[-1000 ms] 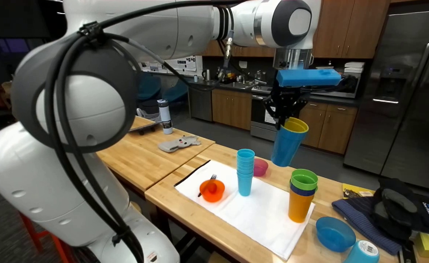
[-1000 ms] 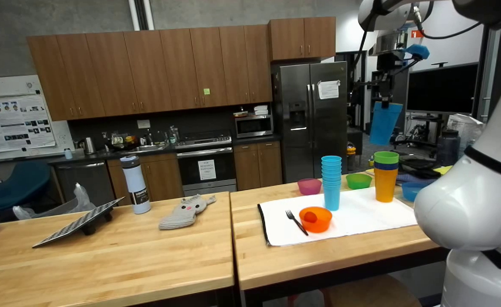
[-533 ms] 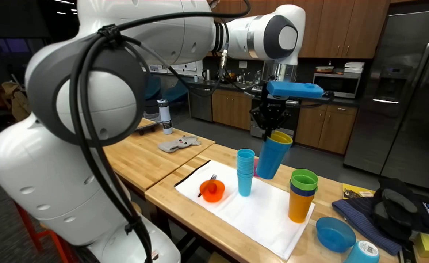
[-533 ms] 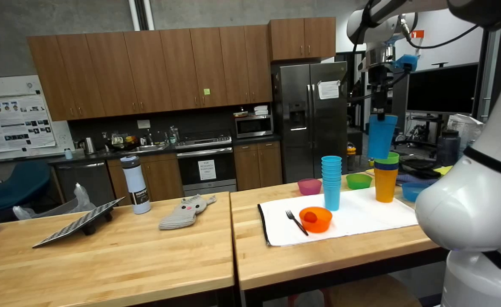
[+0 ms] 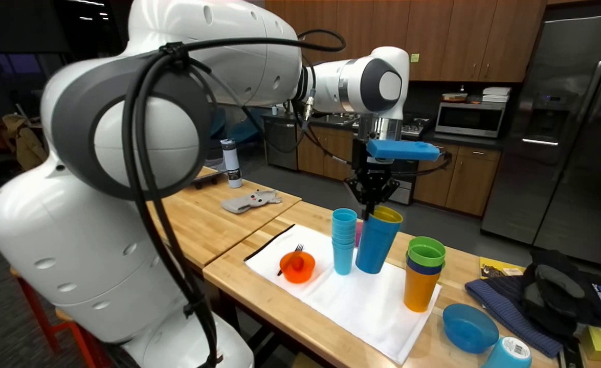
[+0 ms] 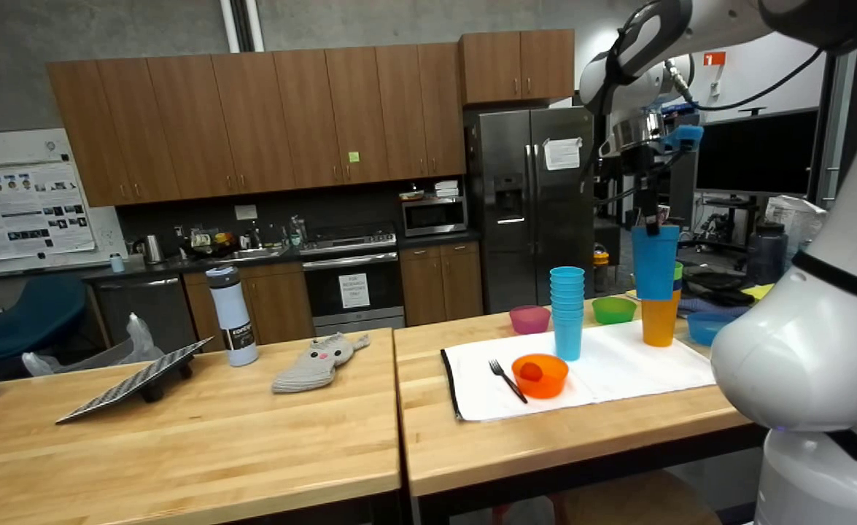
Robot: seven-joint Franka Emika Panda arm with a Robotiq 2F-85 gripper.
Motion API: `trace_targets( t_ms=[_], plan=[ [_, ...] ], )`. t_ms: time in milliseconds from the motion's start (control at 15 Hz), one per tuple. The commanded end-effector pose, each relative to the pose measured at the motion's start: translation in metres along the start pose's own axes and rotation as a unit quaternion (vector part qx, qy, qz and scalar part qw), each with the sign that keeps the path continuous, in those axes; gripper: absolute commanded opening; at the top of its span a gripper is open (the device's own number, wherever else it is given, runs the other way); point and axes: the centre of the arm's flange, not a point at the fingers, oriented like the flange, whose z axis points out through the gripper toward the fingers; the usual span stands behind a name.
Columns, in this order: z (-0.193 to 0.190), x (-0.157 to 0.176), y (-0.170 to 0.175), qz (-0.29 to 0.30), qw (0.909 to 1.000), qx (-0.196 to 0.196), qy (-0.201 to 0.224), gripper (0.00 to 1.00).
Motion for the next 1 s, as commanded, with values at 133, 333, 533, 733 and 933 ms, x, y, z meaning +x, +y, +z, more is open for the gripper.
trace_targets(
  t_ms=[133,333,533,733,933],
  plan=[
    [0.031,0.012,-0.004,-0.016,0.9965,-0.079,-0.023,0.02],
    [0.047,0.019,-0.003,-0.024,0.9942,-0.102,-0.023,0.02],
    [0.059,0.023,-0.001,-0.025,0.9934,-0.111,-0.008,0.02],
    [0.068,0.026,0.003,-0.028,0.9928,-0.117,0.001,0.02],
    [0.075,0.03,0.006,-0.031,0.9921,-0.121,0.01,0.02]
  ],
)
